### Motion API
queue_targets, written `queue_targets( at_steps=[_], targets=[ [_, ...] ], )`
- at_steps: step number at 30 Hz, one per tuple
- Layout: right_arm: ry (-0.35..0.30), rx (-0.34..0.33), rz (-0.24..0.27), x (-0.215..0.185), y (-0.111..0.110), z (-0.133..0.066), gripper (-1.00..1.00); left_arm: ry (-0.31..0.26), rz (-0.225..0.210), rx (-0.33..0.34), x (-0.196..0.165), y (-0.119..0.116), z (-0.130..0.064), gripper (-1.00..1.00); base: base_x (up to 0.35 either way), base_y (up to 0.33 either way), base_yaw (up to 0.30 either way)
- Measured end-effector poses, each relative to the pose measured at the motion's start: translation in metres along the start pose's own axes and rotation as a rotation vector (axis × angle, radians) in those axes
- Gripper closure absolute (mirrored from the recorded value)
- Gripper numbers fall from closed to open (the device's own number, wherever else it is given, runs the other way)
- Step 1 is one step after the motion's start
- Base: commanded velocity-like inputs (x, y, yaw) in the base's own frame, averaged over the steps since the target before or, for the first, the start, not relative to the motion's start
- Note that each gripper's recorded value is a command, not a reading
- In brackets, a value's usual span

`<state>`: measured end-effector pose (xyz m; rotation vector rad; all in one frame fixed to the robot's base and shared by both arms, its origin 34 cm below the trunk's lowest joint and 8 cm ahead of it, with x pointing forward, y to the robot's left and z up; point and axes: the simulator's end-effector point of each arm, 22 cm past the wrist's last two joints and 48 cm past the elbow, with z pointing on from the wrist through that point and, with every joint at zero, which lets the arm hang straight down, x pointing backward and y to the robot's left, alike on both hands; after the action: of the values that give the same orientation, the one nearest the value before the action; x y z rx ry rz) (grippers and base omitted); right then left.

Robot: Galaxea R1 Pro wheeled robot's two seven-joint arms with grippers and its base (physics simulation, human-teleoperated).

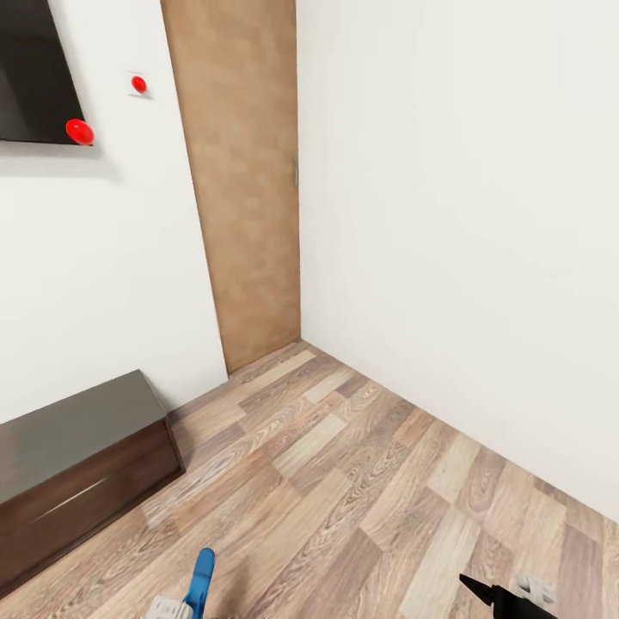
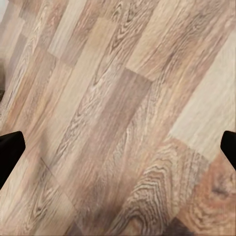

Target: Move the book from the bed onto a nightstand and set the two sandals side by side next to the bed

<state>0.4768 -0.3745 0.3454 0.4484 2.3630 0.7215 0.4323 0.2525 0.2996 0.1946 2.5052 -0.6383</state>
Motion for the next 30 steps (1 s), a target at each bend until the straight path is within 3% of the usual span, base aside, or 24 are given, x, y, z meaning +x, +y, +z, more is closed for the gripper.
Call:
queue_targets(
  at_steps=[30],
  targets=[
    [0.001,0.001,0.0,0.0006,0.0001,0.0004,-1.0,0.0,-0.002,0.002,0.0003,-0.0012,0.0007,1.0,0.0,0.0,0.285]
  ],
)
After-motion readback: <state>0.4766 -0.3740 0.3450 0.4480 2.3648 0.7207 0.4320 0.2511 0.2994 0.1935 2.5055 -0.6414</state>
